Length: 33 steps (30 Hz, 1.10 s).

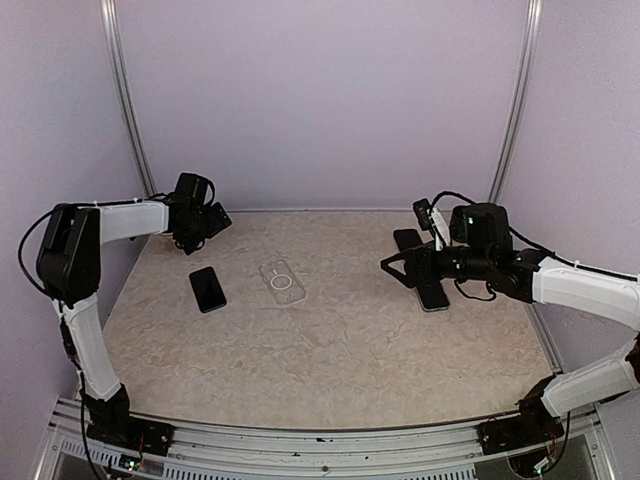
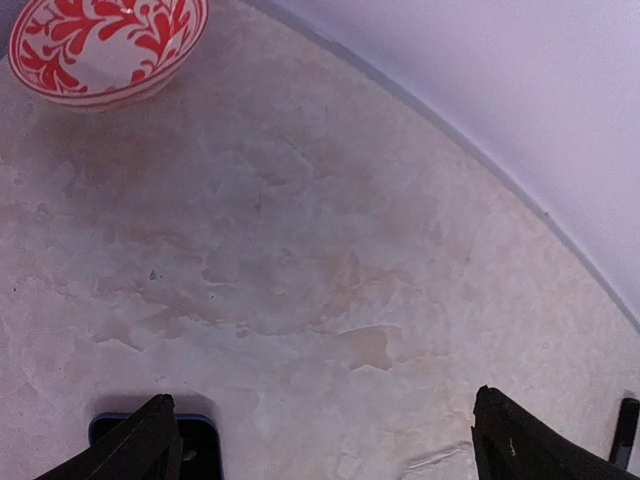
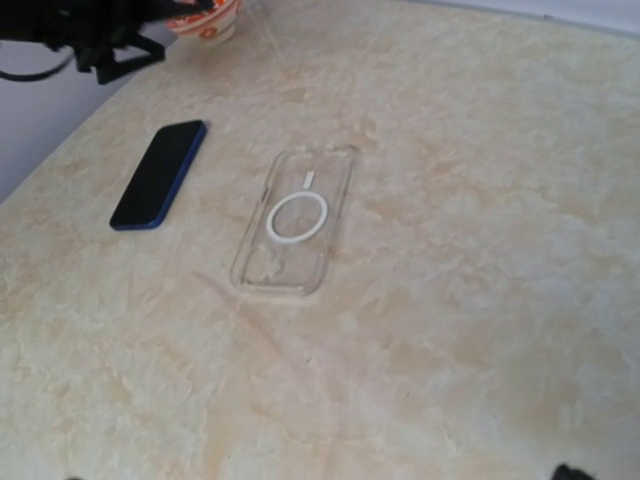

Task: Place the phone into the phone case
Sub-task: Pick up the phone from the center of the board.

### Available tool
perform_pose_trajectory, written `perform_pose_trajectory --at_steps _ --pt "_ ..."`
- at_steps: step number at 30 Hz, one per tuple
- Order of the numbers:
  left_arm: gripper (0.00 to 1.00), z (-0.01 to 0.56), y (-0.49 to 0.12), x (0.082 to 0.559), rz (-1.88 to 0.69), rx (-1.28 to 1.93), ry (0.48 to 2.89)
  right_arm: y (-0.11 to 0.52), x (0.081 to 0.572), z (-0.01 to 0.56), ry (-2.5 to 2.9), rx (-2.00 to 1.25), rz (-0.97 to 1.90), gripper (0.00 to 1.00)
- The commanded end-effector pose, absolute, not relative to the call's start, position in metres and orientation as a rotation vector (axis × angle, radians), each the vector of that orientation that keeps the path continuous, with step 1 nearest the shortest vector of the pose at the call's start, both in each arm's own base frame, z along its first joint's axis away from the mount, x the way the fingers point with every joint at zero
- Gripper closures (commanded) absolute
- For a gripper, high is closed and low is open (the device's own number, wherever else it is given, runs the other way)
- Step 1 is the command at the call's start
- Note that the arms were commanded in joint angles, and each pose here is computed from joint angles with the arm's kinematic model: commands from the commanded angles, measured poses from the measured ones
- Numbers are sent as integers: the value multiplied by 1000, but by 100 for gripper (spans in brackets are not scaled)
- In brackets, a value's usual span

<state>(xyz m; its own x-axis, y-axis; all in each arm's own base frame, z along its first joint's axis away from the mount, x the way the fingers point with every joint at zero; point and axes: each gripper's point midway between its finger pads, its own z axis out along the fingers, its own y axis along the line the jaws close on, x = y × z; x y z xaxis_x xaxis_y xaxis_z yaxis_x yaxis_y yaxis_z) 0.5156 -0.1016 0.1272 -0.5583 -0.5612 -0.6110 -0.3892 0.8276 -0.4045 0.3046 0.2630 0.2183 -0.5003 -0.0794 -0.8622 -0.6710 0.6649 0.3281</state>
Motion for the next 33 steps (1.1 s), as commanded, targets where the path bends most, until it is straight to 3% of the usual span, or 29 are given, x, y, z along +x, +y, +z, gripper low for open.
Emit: perform_pose_trajectory --at_steps 1,10,20,33 --pt "1 88 -86 505 -93 -640 2376 267 300 214 1980 -595 844 1" --pt "1 59 -54 501 159 -626 2430 263 297 213 1980 -589 828 1" --pt "7 16 -59 481 115 -629 2530 268 298 210 1988 -594 848 1" --pt "5 3 -63 441 75 -701 2618 266 297 208 1994 -587 841 1"
